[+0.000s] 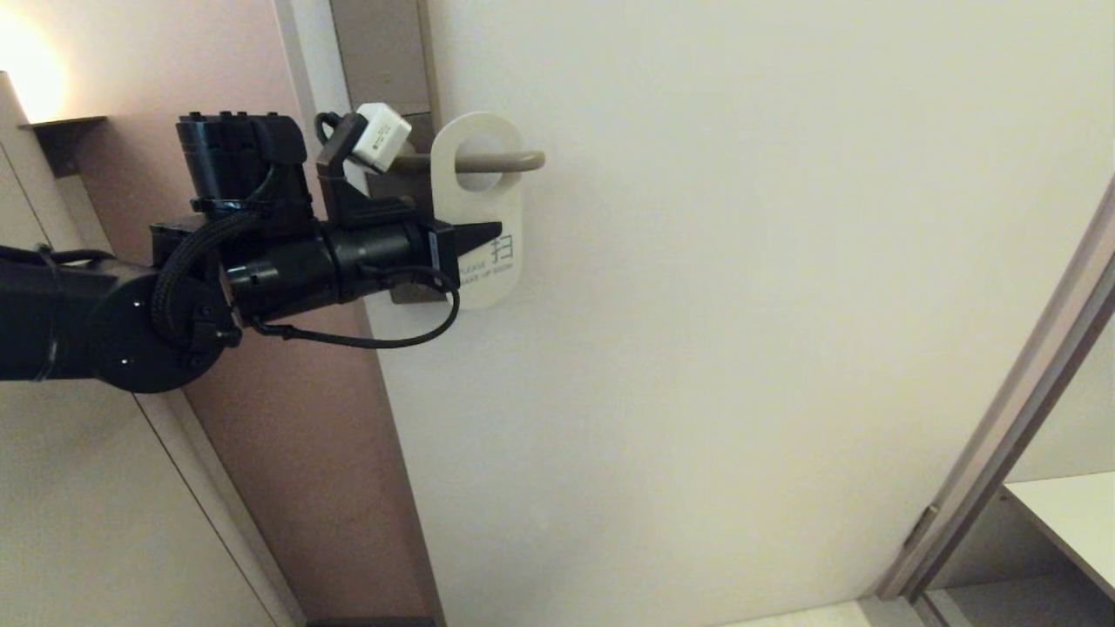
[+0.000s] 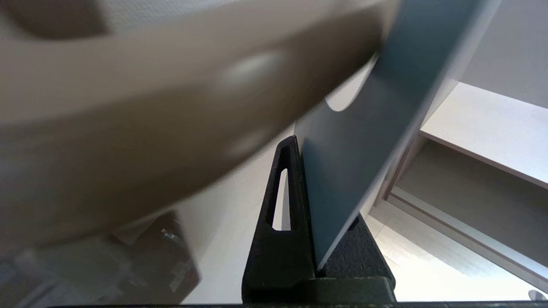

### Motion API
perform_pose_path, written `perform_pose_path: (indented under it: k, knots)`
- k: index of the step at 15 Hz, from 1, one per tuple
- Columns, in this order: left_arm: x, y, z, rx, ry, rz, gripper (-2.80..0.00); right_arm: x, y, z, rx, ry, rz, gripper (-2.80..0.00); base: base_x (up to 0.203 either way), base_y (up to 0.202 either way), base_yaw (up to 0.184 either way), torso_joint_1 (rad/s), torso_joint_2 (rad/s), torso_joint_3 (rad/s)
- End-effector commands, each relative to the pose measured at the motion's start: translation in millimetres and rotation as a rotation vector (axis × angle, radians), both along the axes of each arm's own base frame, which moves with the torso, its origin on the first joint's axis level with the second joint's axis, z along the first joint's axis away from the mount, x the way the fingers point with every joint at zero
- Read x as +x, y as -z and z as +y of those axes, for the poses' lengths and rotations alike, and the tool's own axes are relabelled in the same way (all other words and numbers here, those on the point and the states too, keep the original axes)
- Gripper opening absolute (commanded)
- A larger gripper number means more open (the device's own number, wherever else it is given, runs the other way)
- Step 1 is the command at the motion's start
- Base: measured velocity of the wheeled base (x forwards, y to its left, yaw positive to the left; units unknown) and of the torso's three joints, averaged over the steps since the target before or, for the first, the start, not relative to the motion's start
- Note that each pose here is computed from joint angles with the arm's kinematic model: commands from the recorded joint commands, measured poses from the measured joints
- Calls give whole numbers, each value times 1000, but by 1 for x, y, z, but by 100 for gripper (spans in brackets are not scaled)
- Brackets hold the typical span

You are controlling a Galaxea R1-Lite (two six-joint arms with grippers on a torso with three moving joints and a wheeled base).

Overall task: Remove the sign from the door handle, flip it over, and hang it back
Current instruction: Take down the sign

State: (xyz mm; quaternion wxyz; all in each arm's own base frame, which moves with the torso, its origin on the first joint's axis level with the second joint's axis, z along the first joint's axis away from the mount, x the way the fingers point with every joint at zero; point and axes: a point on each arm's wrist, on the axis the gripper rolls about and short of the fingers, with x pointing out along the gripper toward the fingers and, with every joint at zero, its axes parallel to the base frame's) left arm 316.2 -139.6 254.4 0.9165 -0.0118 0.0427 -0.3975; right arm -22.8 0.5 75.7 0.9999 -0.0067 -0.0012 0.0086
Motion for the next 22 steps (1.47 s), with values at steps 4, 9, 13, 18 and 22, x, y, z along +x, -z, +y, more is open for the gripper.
perform_pose_path:
  k: [4, 9, 13, 18, 22]
  knots:
    - [-5, 1, -14, 2, 17, 0, -280, 0, 0, 0, 0, -1, 1, -280, 0, 0, 0, 0, 0, 0]
    - [-1, 4, -22, 10, -6, 3, -280, 0, 0, 0, 0, -1, 0, -280, 0, 0, 0, 0, 0, 0]
    - [4, 10, -27, 15, 0, 16, -280, 0, 0, 0, 0, 0, 0, -280, 0, 0, 0, 0, 0, 0]
    - [14, 4, -37, 5, 10, -4, -280, 0, 0, 0, 0, -1, 0, -280, 0, 0, 0, 0, 0, 0]
    - [15, -1, -42, 3, 22, -7, -280, 0, 0, 0, 0, -1, 1, -280, 0, 0, 0, 0, 0, 0]
